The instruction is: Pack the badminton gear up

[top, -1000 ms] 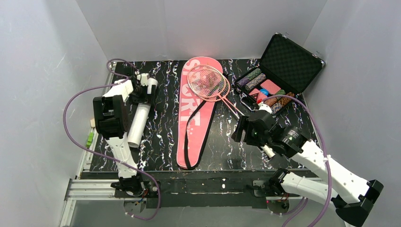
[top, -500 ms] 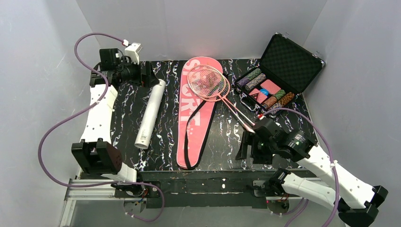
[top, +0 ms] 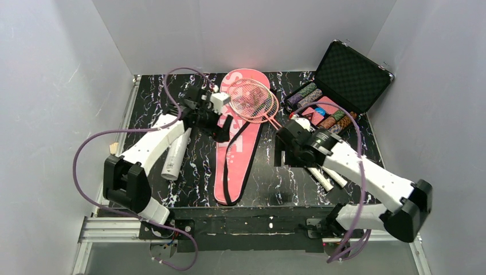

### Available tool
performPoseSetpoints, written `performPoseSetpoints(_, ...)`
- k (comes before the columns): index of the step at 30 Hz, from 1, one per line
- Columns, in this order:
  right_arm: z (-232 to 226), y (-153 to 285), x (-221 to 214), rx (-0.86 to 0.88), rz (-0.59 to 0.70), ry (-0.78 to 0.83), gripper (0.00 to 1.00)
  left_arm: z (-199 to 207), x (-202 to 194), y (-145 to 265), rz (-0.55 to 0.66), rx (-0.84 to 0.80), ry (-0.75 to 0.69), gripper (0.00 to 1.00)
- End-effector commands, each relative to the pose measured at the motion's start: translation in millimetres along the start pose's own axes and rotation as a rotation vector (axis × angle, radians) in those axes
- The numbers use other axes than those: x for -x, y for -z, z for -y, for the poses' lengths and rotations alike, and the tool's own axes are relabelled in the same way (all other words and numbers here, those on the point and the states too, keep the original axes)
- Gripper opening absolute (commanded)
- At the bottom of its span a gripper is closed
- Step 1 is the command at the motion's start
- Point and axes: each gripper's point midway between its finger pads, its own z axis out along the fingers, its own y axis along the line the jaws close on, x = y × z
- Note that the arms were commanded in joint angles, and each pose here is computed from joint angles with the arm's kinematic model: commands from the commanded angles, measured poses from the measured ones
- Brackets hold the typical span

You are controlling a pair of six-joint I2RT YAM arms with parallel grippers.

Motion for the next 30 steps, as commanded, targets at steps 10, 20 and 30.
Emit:
performPoseSetpoints(10, 39, -98, 132, -0.364, 0.144, 0.228, 0.94, 23, 8, -76, 0.044, 0.131, -0.119, 0.98)
performPoseSetpoints(20, 21, -150, 176, -0.190, 0.120, 0.365, 0.93, 68, 20, -118, 0.071, 0.066, -0.117, 0.98)
performPoseSetpoints(30, 9, -172, 194, 0.010, 0.102, 0.381, 0.90, 61, 27, -107, 0.091, 0.087, -0.097, 0.98)
